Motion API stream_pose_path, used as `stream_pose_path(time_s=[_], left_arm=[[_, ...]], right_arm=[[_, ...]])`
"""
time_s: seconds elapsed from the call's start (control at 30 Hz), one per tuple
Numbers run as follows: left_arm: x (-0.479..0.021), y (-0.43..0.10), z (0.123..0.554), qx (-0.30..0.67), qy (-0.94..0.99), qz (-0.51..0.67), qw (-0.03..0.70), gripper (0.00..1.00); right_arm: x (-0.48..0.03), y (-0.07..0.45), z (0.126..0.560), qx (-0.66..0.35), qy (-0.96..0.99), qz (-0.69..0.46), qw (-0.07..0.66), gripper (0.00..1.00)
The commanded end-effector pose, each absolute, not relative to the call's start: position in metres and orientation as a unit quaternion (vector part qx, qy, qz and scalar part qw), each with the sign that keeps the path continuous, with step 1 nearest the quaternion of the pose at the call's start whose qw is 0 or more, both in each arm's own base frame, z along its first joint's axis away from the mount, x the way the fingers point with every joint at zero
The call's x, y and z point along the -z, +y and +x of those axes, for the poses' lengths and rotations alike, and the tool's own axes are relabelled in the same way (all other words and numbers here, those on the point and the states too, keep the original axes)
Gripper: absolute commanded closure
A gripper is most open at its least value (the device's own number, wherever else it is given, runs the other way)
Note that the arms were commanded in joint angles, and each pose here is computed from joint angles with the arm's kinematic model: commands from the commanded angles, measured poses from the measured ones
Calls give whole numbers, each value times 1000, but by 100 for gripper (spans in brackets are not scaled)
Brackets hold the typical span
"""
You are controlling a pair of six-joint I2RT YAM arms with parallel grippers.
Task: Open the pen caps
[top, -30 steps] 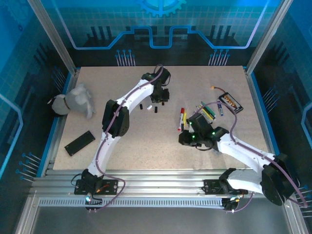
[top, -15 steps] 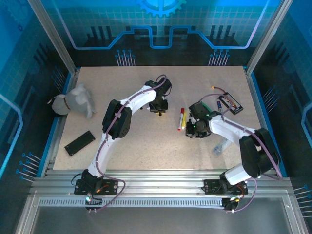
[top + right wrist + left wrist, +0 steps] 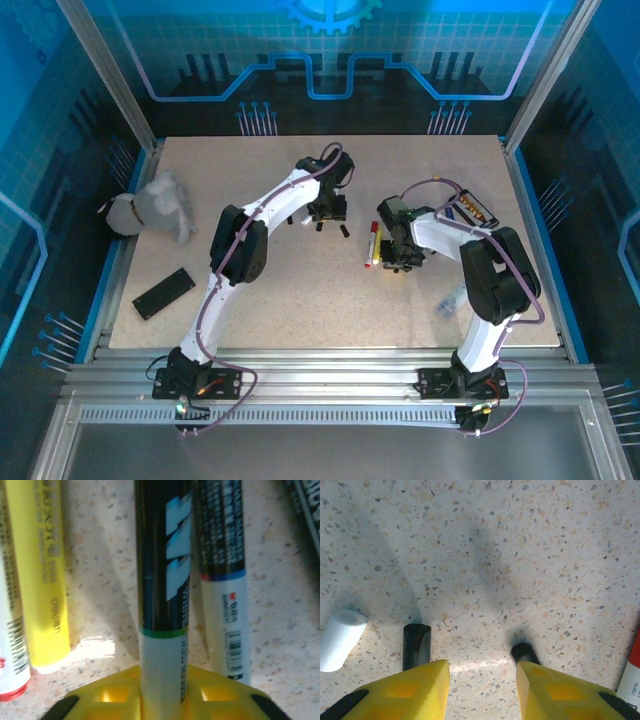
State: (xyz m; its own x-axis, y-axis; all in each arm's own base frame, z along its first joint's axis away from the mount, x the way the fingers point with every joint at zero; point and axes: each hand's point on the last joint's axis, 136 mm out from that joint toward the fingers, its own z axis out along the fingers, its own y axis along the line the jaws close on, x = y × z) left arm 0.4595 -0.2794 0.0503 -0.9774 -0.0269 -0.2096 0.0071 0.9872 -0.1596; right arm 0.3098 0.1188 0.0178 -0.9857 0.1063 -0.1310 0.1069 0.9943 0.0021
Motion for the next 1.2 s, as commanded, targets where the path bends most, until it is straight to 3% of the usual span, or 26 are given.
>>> stream_pose_path(time_s=[0.0, 0.33, 0.67, 1.17], left_arm=[[-69, -276, 461, 78, 990, 1, 116, 59], [-88, -282, 460, 92, 987, 9, 133, 59], [-92, -285, 455, 103, 985, 4, 136, 59], [-101, -263, 435, 129, 981, -23, 142, 59]], right_arm=[[-23, 101, 315, 46, 995, 62, 62, 73], [-42, 81, 333, 107, 988, 66, 84, 70], [-77, 119, 376, 10, 986, 56, 156, 69], [-56, 167, 455, -47, 984, 33, 168, 65]])
